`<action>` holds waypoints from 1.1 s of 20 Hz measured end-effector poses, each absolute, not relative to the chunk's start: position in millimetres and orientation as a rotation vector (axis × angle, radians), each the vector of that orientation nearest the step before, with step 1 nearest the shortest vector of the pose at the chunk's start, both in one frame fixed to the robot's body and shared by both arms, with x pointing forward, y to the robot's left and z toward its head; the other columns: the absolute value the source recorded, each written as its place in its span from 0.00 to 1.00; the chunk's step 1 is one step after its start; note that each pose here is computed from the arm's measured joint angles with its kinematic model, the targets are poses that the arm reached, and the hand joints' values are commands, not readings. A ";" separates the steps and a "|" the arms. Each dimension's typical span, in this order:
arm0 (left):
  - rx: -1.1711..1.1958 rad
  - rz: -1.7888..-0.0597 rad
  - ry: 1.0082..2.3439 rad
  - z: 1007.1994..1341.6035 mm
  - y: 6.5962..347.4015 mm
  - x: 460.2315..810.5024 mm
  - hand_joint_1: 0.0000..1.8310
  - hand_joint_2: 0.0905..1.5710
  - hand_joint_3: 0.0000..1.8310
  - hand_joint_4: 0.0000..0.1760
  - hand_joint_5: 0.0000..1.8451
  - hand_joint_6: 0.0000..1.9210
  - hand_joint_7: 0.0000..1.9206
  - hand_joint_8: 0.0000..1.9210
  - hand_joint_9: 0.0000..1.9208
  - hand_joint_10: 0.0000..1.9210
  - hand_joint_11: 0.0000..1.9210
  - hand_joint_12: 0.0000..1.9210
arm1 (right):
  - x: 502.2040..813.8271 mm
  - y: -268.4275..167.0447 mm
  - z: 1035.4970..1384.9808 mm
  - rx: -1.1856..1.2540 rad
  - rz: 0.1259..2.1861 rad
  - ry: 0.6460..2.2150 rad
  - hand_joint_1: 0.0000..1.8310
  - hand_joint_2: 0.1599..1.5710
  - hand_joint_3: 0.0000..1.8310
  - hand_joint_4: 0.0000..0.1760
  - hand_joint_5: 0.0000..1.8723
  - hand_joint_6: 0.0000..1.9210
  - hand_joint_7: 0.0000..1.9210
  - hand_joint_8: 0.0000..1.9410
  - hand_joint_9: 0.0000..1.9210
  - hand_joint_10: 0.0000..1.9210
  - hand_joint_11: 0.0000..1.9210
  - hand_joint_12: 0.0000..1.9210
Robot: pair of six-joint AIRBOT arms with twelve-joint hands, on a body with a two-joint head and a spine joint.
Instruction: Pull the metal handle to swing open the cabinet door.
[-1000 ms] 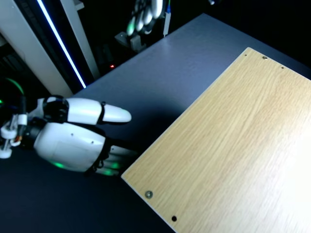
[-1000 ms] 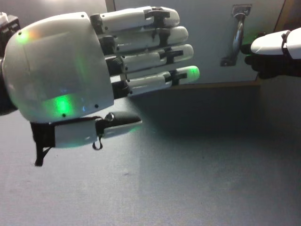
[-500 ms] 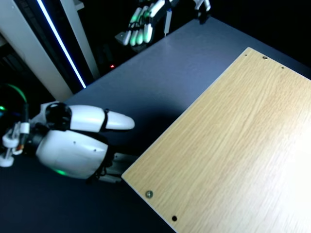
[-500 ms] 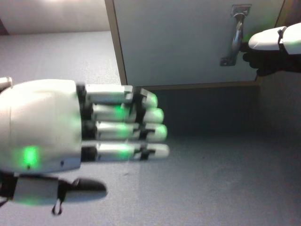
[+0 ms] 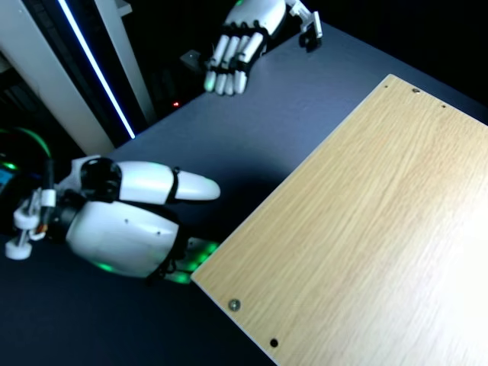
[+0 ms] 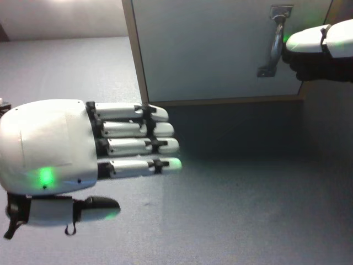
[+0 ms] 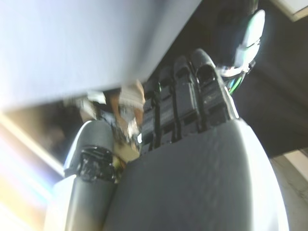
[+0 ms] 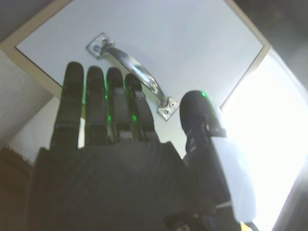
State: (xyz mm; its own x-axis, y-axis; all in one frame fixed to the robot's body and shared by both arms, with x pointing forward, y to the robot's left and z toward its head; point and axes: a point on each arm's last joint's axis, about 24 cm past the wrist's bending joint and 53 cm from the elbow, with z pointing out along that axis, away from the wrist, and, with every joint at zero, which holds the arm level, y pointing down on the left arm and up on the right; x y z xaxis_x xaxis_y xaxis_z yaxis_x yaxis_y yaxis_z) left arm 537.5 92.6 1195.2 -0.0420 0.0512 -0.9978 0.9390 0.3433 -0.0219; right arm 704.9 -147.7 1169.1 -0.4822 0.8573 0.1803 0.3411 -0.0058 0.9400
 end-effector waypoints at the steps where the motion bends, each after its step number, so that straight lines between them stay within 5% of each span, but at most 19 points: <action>1: 0.971 -0.916 1.415 1194.9 94.2 541.8 0.00 1.00 0.01 0.00 0.07 0.00 0.07 0.00 0.05 0.00 0.00 0.15 | 704.0 -147.3 1168.9 1.237 1.501 1.825 0.00 0.98 0.01 0.00 0.00 0.00 0.00 0.00 0.00 0.00 0.00 0.02; 22: 0.896 -0.826 1.422 1198.2 122.4 584.2 0.00 1.00 0.06 0.00 0.03 0.00 0.03 0.00 0.02 0.00 0.00 0.07 | 655.1 -143.7 1160.4 1.190 1.499 1.905 0.00 1.00 0.06 0.00 0.02 0.00 0.01 0.00 0.00 0.00 0.01 0.01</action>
